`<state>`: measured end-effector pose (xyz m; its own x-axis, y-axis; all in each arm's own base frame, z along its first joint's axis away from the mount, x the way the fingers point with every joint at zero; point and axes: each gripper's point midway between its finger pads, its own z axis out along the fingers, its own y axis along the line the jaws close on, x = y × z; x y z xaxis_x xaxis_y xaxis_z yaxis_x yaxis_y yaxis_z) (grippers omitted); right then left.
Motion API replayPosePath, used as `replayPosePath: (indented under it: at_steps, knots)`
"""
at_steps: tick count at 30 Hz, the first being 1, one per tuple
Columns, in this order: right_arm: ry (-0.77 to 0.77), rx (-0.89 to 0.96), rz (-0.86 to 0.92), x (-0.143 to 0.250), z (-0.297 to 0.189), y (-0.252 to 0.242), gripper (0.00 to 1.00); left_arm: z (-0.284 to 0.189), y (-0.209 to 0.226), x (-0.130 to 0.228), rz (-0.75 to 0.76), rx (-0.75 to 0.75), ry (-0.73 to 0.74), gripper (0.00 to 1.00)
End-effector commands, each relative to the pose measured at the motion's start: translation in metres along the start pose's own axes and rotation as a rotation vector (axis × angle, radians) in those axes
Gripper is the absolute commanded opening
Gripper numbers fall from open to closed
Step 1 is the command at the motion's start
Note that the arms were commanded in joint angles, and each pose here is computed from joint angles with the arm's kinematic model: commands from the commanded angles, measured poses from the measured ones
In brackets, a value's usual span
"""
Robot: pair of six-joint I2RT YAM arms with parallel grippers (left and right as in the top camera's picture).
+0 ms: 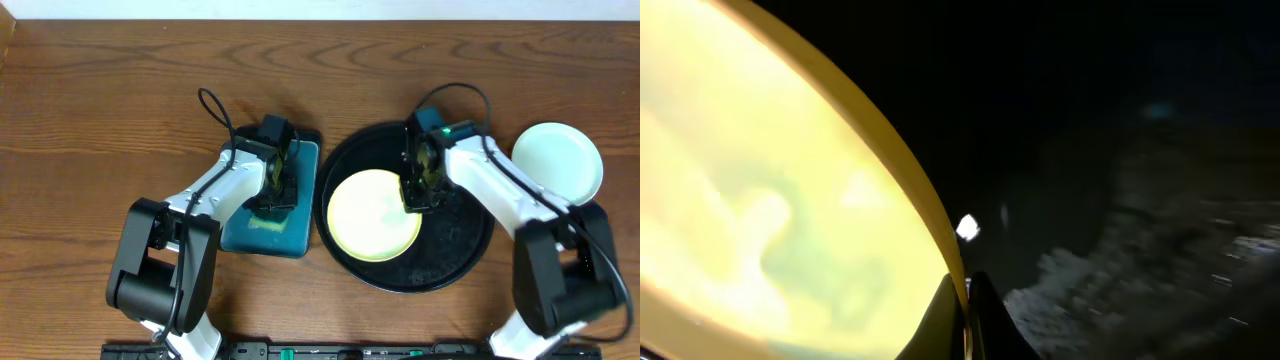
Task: Clean dirty plates on tray and stack at the side
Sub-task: 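Lift the yellow plate off the black tray with the right gripper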
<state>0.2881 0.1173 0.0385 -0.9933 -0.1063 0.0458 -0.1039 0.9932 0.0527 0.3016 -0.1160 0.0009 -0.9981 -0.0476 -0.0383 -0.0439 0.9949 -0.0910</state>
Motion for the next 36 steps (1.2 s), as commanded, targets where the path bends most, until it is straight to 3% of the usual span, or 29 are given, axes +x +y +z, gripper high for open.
replayPosePath:
  at_steps: [1,8,15,25,36]
  knots:
    - [-0.106,0.104,0.013,-0.008,-0.024,-0.016,0.01,0.019,0.003,0.020,0.001,-0.009,0.079,0.37]
    - [-0.286,0.236,0.032,-0.017,-0.071,-0.041,0.01,-0.031,-0.009,-0.002,0.015,0.053,-0.076,0.40]
    - [-0.384,0.357,0.057,-0.021,-0.098,-0.063,0.01,-0.072,-0.021,-0.022,0.029,0.118,-0.239,0.54]
    - [-0.413,0.440,0.048,-0.023,-0.105,-0.068,0.01,-0.066,-0.016,-0.011,0.025,0.100,-0.192,0.54]
    - [-0.553,0.672,0.009,-0.026,-0.139,-0.065,0.01,-0.058,-0.009,0.009,0.017,0.075,-0.115,0.52]
